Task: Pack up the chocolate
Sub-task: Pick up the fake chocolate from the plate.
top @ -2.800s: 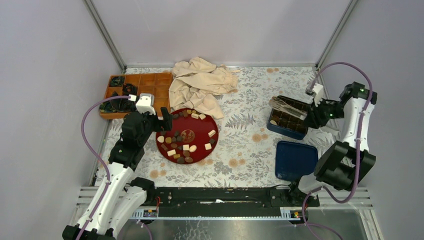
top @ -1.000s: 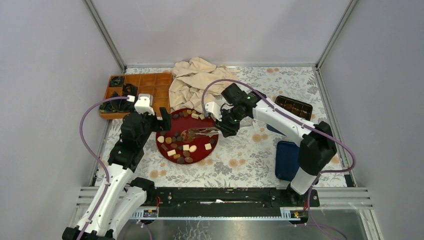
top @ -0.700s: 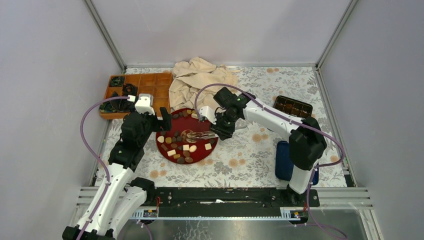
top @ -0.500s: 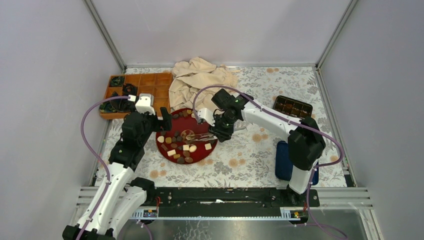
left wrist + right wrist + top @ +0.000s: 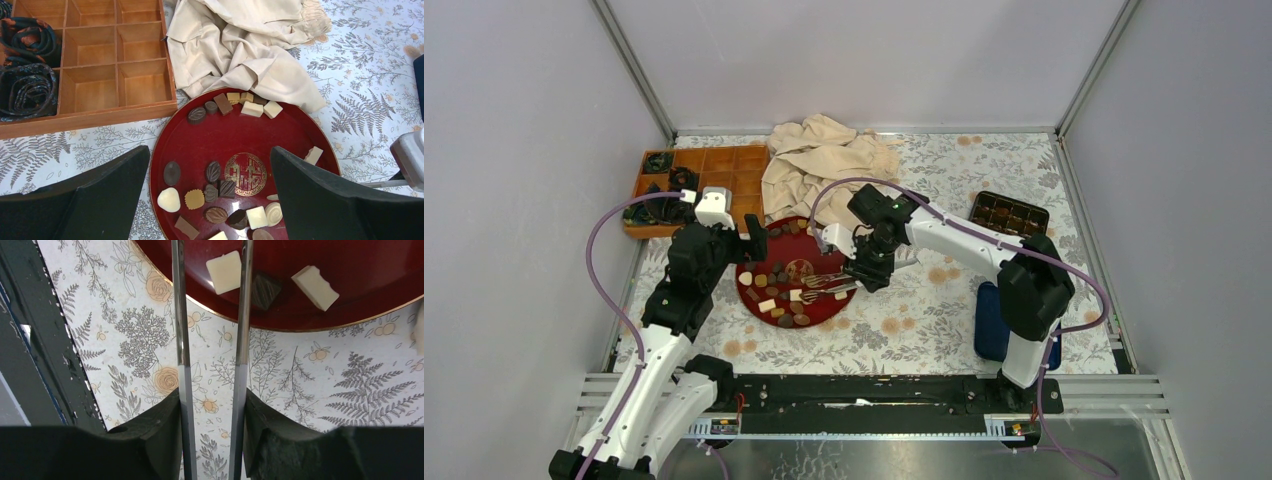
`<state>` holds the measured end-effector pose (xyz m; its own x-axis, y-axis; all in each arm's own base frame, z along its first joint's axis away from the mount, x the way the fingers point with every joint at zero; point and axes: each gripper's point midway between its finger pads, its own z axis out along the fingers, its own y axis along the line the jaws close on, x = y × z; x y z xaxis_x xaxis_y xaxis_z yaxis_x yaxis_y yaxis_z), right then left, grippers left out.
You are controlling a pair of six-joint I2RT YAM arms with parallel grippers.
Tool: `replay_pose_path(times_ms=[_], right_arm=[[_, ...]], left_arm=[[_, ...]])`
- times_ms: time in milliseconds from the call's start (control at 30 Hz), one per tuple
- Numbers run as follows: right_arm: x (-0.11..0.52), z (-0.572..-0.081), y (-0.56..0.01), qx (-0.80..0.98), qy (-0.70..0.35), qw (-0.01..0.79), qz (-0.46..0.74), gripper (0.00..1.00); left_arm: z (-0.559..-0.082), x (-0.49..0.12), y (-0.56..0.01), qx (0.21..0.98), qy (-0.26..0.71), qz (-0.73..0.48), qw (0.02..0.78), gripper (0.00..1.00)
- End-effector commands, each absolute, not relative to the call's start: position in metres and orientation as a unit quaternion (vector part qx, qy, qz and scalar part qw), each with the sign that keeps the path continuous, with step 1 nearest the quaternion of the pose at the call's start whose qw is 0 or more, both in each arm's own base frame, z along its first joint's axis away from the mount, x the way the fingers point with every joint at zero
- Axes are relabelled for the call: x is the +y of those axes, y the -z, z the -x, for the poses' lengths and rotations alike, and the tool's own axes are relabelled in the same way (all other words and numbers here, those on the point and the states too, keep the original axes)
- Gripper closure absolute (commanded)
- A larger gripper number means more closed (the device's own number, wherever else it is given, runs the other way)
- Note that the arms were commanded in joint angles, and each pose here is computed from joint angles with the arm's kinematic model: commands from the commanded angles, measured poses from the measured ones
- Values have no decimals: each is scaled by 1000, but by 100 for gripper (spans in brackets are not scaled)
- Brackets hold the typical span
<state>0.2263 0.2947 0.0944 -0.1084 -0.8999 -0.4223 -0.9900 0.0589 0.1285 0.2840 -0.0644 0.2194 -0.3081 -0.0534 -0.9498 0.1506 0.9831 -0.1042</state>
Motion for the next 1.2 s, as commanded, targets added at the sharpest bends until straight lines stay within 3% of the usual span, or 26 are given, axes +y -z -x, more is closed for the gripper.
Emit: replay_pose_path(times_ms=[0,1167], right_arm=[[291,-221,-95,722,-189,106,657,53],[284,-234,-92,718,-105,102,680,55]], left_arm=[[-289,-63,-229,789,84,-32,608,2],[-289,-63,-230,788,86,-33,609,2]])
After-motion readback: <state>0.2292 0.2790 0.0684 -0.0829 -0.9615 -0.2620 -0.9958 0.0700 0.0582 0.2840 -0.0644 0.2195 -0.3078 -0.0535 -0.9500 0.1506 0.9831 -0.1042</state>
